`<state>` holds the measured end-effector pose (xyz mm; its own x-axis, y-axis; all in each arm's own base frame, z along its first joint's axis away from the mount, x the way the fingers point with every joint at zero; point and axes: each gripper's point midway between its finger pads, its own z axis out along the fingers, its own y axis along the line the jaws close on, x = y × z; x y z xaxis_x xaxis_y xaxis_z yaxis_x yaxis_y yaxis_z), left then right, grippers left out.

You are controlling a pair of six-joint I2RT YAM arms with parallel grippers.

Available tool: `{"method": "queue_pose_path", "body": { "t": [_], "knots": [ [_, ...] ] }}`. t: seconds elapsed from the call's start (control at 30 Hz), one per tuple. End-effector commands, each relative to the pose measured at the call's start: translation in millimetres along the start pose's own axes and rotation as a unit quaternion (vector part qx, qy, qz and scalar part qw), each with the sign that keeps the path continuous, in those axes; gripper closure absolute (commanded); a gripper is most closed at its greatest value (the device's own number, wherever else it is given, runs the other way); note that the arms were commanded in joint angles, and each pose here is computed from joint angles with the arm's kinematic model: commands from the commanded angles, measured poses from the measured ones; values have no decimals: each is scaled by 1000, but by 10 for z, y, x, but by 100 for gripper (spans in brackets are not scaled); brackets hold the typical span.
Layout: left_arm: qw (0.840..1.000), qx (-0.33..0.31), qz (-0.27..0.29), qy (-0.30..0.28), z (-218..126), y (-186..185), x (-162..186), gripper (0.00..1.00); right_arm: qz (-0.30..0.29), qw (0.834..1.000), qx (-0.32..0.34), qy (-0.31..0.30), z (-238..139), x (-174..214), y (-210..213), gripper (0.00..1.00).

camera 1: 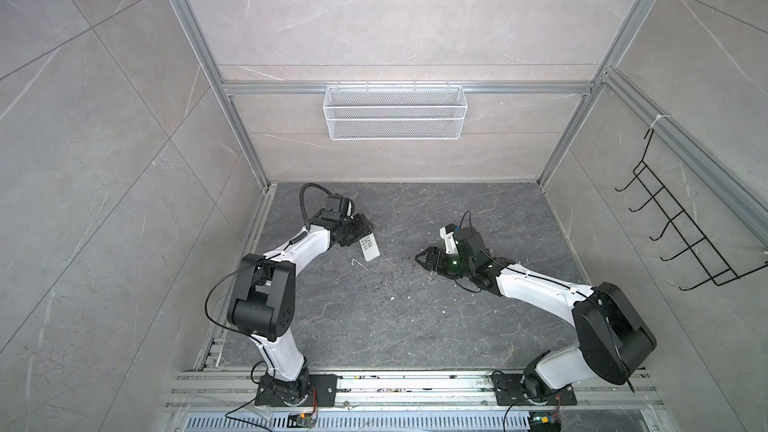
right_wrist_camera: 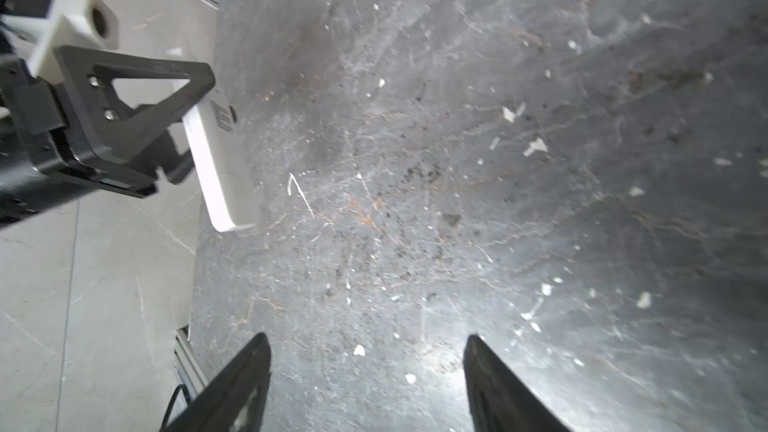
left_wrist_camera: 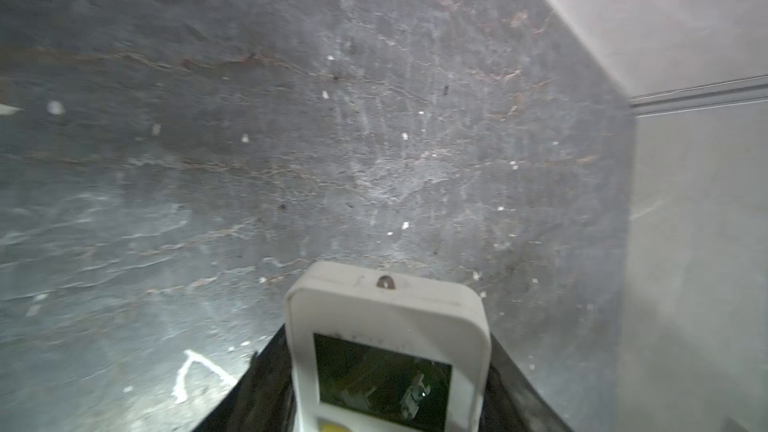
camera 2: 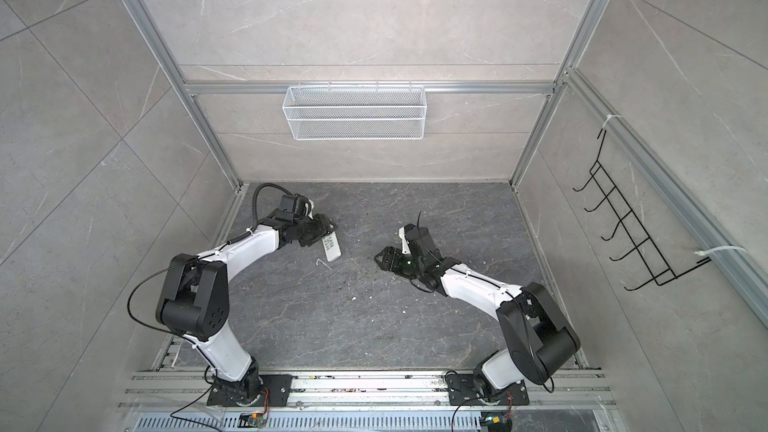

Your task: Load the batteries into the remote control

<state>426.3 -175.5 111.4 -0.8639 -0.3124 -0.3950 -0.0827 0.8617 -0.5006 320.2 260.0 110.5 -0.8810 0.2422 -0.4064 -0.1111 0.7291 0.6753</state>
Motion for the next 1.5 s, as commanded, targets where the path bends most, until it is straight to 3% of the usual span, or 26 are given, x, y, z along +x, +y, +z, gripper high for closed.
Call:
{"method": "queue_pose_path", "body": {
  "t": [0.0, 0.27, 0.6, 0.67, 0.7, 0.73, 0.83, 0.9, 0.97, 1.03, 1.1, 1.2, 1.27, 1.37, 1.47],
  "knots": [
    [985, -142, 83, 43, -57, 450, 140, 61, -19, 1000, -1, -17, -74, -39, 1, 28],
    [962, -238, 121, 65, 122, 779, 205, 62, -49, 998, 37, -24, -245, -45, -122, 28],
    [941, -294, 140, 94, 319, 917, 373, 61, -30, 999, 9, -20, -162, -42, -58, 26],
    [941, -295, 139, 92, 292, 912, 369, 50, -32, 999, 29, -33, -229, -80, -104, 23],
    [942, -293, 139, 89, 267, 893, 359, 33, -38, 998, 41, -39, -276, -102, -122, 13],
    [943, -290, 139, 85, 231, 868, 348, 2, -45, 996, 56, -45, -326, -140, -140, 1],
    [951, -268, 137, 68, 73, 725, 269, 0, -72, 989, 110, -69, -514, -288, -204, 1],
    [953, -263, 143, 45, -136, 604, 136, 0, -88, 974, 178, -111, -746, -499, -303, 1],
    [950, -275, 146, 6, -414, 521, -50, 0, -99, 948, 253, -168, -1061, -740, -413, 1],
    [943, -289, 157, -44, -719, 458, -251, 0, -92, 913, 322, -231, -1407, -949, -547, 1],
    [935, -293, 173, -100, -1015, 393, -422, 0, -94, 866, 397, -288, -1739, -1100, -731, 0],
    [909, -315, 197, -187, -1370, 473, -560, 0, -129, 802, 480, -332, -2004, -1169, -1026, 0],
    [895, -305, 233, -226, -1425, 521, -546, 0, -121, 791, 492, -343, -2035, -1096, -1258, 0],
    [868, -294, 293, -271, -1392, 636, -424, 0, -167, 802, 464, -337, -1815, -975, -1478, 0],
    [855, -262, 329, -302, -1315, 747, -186, 0, -174, 796, 476, -330, -1728, -924, -1671, 0]
  ]
}}
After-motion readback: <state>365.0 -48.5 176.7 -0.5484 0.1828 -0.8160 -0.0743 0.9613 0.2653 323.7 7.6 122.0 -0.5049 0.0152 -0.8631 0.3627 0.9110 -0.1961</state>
